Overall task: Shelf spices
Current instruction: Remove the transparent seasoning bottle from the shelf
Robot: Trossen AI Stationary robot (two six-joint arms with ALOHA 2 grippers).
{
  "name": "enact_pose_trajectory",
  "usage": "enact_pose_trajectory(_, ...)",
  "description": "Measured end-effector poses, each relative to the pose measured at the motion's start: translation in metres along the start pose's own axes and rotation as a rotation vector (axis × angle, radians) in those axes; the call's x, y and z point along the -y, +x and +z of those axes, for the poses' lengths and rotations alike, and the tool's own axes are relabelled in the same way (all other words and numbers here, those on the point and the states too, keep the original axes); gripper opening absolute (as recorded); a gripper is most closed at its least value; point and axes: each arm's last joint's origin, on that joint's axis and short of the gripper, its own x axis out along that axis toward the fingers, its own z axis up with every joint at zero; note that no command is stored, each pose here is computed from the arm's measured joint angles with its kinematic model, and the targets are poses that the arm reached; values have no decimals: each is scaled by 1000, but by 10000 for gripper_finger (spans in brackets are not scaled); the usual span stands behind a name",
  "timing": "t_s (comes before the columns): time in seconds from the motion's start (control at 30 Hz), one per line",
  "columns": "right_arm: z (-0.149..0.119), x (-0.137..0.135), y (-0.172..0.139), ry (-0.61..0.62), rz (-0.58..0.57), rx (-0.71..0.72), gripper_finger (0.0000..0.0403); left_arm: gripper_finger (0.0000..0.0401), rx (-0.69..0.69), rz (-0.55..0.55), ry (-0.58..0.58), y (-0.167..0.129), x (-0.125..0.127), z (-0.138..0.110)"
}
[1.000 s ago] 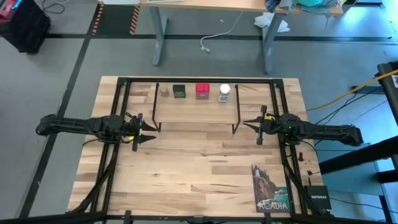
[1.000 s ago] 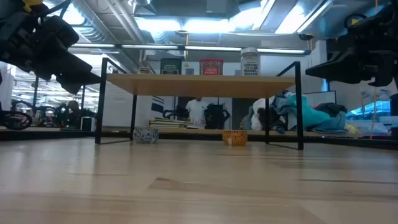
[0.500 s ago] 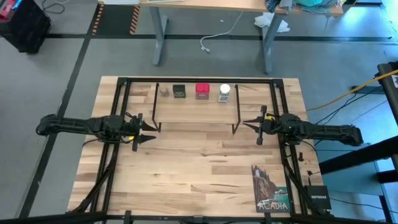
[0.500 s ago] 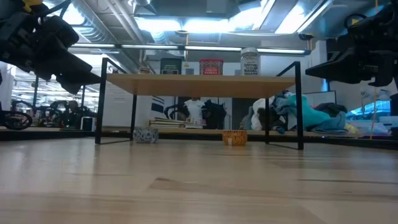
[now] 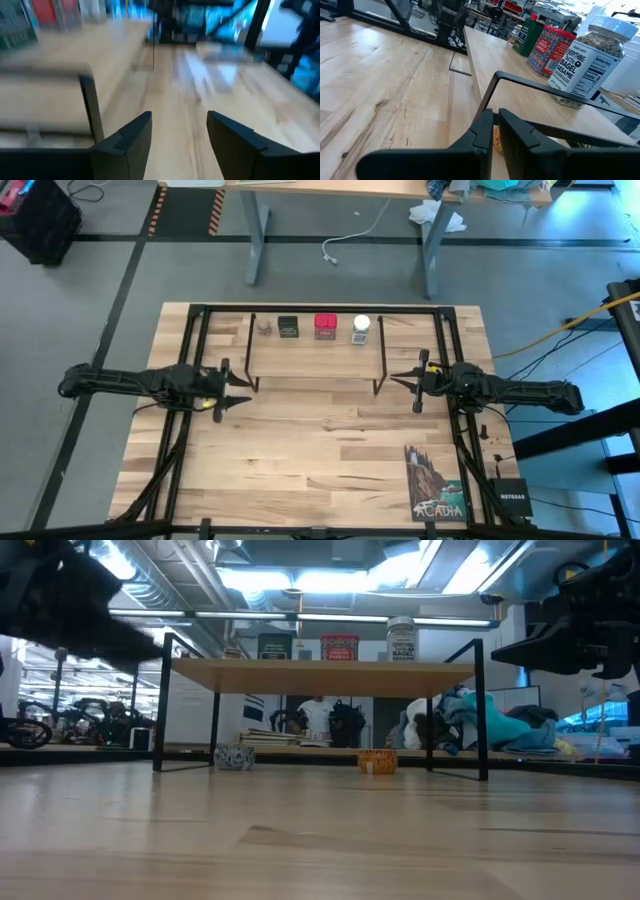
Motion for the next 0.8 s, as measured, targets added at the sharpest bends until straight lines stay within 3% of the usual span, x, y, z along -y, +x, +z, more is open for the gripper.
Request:
enact_pose_trajectory(0.17, 0, 0, 0, 0, 0, 0, 35, 184, 133, -9, -25, -1, 1, 13)
enact_pose_trajectory(0.3, 0, 0, 0, 0, 0, 0, 35, 184, 330, -6, 64, -5, 2, 32)
enact_pose_trajectory(0.57, 0, 0, 0, 0, 1, 0, 35, 184, 720, 11, 103, -24, 2, 65)
enact_pose_trajectory(0.8, 0, 0, 0, 0, 0, 0, 35, 184, 883, -48, 107, -35, 4, 76)
